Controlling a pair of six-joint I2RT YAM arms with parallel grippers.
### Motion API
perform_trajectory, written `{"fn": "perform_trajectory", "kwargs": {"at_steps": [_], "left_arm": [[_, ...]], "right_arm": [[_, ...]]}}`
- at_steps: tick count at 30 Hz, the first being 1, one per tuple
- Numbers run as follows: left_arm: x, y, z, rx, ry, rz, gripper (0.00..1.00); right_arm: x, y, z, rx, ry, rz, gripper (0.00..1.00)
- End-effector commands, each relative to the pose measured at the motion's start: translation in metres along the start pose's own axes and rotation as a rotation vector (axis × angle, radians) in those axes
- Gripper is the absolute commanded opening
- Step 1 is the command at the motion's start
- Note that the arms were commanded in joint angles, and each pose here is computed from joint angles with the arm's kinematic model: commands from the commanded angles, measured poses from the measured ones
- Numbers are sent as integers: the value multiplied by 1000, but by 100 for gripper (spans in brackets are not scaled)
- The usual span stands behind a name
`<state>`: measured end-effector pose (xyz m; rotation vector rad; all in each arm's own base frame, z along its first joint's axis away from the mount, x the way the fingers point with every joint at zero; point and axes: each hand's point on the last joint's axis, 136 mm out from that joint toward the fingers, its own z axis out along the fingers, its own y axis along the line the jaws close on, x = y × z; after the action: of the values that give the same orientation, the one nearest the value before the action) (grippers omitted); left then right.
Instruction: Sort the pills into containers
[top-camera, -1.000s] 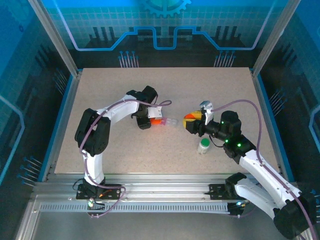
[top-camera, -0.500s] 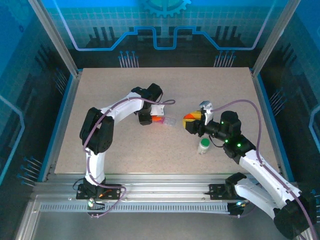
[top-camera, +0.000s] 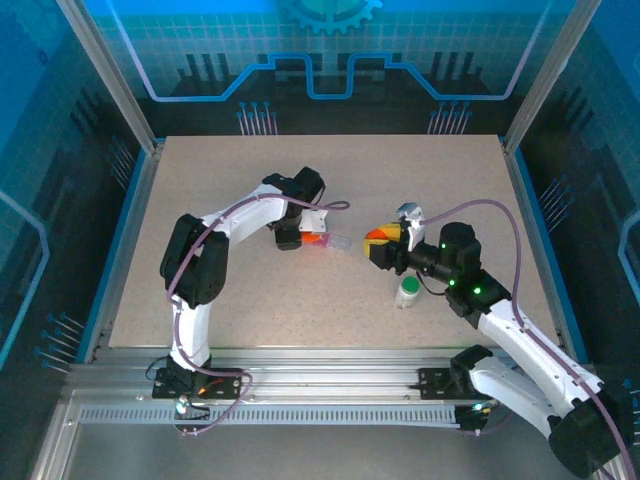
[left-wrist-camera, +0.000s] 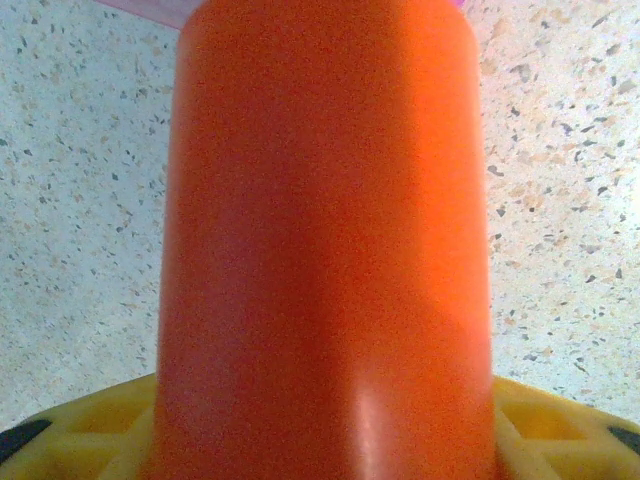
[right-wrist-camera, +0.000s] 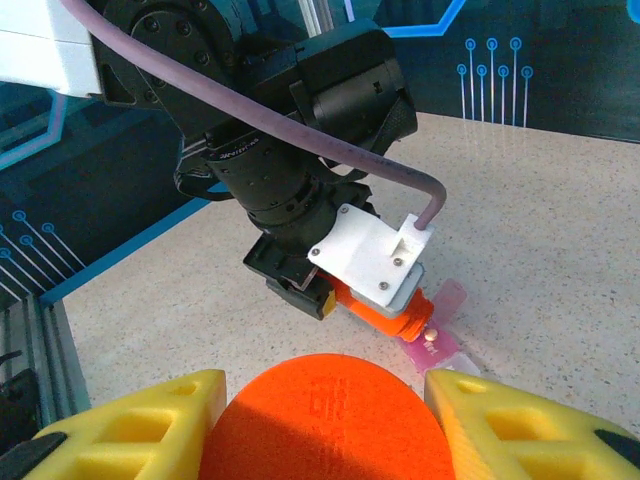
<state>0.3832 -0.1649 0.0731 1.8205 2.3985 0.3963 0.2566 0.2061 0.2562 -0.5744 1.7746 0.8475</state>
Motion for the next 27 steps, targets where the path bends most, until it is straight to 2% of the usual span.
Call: {"fn": "perform_trajectory", "kwargs": {"at_steps": [1,22,27], "left_arm": [[7,6,-5,-13,15,1,12],[12,17,-33,-65,-59,-39,12],[8,14,-29,-49,-68,-47,12]], "right_arm": [[-4,8,2,-31,-20,-15,24],[-2,12,5,-42,-7,-26,24],[-1,12,6,-44,-2,-28,24]]}}
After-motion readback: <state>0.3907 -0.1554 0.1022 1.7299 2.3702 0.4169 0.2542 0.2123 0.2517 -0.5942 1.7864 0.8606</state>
